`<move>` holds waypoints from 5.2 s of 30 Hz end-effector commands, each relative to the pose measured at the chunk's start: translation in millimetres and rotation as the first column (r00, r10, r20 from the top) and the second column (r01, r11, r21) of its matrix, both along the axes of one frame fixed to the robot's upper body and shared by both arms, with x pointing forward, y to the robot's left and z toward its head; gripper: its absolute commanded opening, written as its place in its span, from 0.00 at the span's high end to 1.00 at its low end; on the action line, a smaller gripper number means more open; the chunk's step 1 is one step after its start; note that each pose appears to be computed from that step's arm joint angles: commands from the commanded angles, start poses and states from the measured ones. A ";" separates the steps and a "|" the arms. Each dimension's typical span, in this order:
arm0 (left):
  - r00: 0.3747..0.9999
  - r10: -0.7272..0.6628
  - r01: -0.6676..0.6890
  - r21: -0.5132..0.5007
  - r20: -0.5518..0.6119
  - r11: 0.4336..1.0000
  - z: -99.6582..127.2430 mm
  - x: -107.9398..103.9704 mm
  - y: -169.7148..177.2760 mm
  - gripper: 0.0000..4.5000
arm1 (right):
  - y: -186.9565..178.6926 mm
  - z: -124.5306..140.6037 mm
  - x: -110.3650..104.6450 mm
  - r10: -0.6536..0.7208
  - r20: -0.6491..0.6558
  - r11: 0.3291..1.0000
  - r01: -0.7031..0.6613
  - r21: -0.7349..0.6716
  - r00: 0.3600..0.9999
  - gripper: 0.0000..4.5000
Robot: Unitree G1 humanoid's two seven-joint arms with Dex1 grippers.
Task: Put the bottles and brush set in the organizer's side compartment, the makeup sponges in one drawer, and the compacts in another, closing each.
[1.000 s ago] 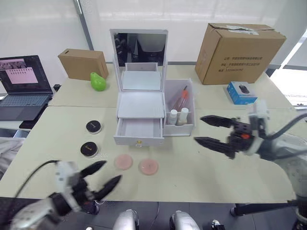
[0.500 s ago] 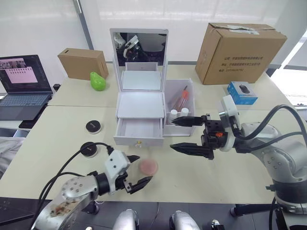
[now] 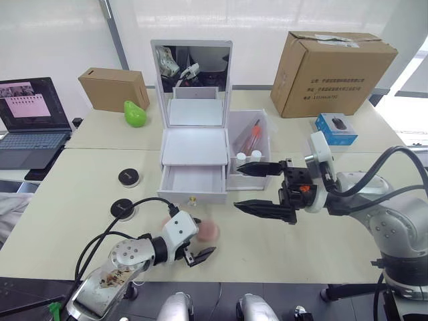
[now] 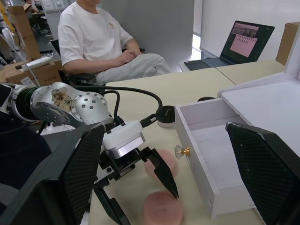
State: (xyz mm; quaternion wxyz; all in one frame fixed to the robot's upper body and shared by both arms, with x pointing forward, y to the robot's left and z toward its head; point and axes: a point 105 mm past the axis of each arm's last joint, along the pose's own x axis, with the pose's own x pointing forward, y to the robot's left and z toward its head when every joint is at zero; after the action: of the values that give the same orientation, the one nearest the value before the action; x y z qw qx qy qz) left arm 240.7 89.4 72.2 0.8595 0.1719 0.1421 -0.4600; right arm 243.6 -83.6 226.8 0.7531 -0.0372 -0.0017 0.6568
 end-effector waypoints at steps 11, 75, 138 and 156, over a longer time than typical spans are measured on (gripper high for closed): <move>0.998 0.011 -0.014 -0.049 -0.063 0.999 1.2 -3.0 -7.2 0.27 | -2.1 7.6 -4.4 -0.013 0.032 1.000 0.012 0.005 0.999 0.00; 0.998 -0.051 0.042 -0.219 -0.035 0.975 126.9 -36.4 113.1 0.35 | -10.4 -2.7 13.7 -0.045 0.006 0.998 0.045 -0.046 0.999 0.00; 0.992 -0.048 0.081 -0.288 0.119 0.954 153.9 62.0 94.5 0.01 | -19.6 9.0 20.1 -0.161 0.079 0.987 0.158 0.044 0.984 0.00; 0.677 0.720 -0.733 0.041 0.154 0.679 104.5 2.5 375.3 0.01 | -230.3 -77.3 18.3 -0.743 0.093 0.635 0.743 -0.212 0.663 0.00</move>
State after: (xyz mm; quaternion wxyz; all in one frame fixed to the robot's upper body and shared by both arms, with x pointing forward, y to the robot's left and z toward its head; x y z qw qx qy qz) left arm 245.4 455.1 160.7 0.9686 0.1442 0.1866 -0.0787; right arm 262.0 -306.1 134.5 0.9431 -0.0900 0.1190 0.2970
